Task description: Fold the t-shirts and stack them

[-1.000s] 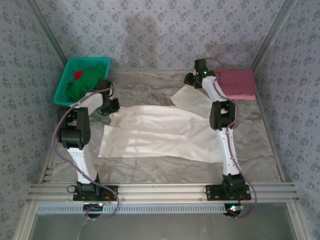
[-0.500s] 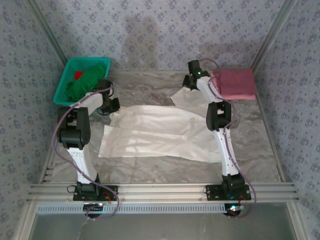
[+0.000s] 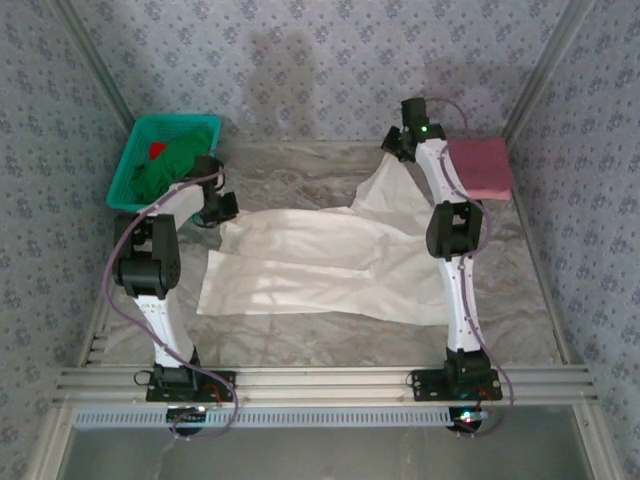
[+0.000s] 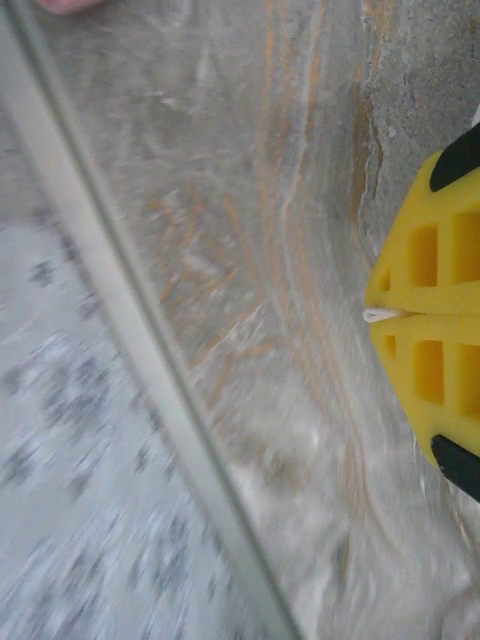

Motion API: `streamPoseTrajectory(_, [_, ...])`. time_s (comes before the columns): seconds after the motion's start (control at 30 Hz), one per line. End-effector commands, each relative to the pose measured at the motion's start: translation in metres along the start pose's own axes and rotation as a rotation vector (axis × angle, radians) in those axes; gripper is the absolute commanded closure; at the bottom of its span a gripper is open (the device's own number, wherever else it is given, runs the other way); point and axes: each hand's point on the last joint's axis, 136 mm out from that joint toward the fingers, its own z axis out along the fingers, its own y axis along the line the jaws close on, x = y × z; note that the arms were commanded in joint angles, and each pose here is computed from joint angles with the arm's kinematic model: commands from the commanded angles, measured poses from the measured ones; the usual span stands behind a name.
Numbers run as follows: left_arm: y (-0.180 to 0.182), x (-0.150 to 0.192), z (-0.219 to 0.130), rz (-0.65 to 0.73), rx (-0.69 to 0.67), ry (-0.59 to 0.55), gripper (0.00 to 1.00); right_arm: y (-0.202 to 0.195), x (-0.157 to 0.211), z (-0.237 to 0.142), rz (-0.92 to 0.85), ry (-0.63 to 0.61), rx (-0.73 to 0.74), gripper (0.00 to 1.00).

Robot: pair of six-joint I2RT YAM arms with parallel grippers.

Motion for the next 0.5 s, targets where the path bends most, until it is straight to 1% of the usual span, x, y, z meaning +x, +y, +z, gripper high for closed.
streamPoseTrajectory(0.0, [-0.004,-0.024,-0.024,-0.001,0.014,-0.067,1.00,0.042,-0.033,-0.053,0.041,-0.076,-0.142,1.00])
streamPoseTrajectory(0.13, [-0.004,-0.030,-0.028,0.008,0.014,-0.085,1.00,0.043,-0.038,-0.061,0.030,-0.087,-0.159,1.00])
streamPoseTrajectory(0.23, [-0.004,-0.035,-0.024,0.021,0.010,-0.077,1.00,0.049,-0.033,-0.056,0.019,-0.057,-0.220,1.00])
streamPoseTrajectory(0.33, [-0.008,-0.041,-0.020,0.033,0.017,-0.076,1.00,0.048,-0.029,-0.050,-0.001,-0.044,-0.246,1.00])
streamPoseTrajectory(0.47, [-0.007,-0.049,-0.026,0.054,0.003,-0.099,1.00,0.048,-0.032,-0.055,-0.015,-0.041,-0.274,1.00])
